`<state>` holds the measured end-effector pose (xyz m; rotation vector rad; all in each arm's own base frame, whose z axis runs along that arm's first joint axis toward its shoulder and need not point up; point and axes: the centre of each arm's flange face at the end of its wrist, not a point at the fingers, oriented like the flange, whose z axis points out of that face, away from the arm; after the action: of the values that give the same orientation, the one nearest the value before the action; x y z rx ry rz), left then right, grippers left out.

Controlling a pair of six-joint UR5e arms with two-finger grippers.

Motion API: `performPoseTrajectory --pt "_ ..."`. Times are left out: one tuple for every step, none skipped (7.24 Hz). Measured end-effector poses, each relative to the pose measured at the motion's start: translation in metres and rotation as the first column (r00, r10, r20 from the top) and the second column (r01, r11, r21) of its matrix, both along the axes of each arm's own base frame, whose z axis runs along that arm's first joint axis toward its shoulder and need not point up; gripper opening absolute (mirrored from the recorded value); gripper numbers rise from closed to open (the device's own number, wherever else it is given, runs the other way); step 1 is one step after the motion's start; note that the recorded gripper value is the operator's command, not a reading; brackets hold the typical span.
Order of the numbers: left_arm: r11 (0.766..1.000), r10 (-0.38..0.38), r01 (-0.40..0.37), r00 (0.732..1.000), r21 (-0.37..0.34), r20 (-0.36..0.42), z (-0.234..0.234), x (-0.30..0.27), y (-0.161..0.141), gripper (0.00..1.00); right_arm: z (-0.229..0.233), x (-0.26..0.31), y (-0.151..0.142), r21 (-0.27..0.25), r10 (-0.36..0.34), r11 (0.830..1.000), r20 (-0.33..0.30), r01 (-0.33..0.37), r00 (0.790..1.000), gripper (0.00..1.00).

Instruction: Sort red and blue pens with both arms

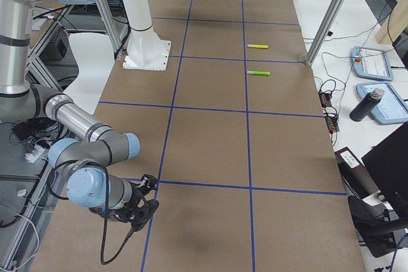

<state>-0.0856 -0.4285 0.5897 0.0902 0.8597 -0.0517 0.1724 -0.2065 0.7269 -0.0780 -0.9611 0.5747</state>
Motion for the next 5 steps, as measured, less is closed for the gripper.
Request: performPoseTrajectory --pt "1.000 0.000 0.000 1.000 0.000 0.000 0.000 0.000 0.000 1.00 -0.013 -0.006 -0.035 0.045 -0.062 0.997 -0.027 0.063 0.998 1.00" --pt "1.000 0.000 0.000 1.000 0.000 0.000 0.000 0.000 0.000 1.00 -0.027 -0.017 -0.072 0.089 -0.132 0.987 -0.051 0.136 0.990 1.00" --pt "1.000 0.000 0.000 1.000 0.000 0.000 0.000 0.000 0.000 1.00 -0.042 -0.031 -0.106 0.131 -0.197 0.970 -0.075 0.205 0.978 1.00" --pt "1.000 -0.001 0.001 1.000 -0.001 0.000 0.000 0.000 0.000 1.00 -0.057 -0.049 -0.137 0.173 -0.261 0.946 -0.099 0.275 0.960 1.00" --pt "1.000 -0.001 0.001 1.000 -0.002 0.000 0.000 0.000 0.000 1.00 -0.070 -0.069 -0.163 0.202 -0.319 0.919 -0.120 0.337 0.940 1.00"
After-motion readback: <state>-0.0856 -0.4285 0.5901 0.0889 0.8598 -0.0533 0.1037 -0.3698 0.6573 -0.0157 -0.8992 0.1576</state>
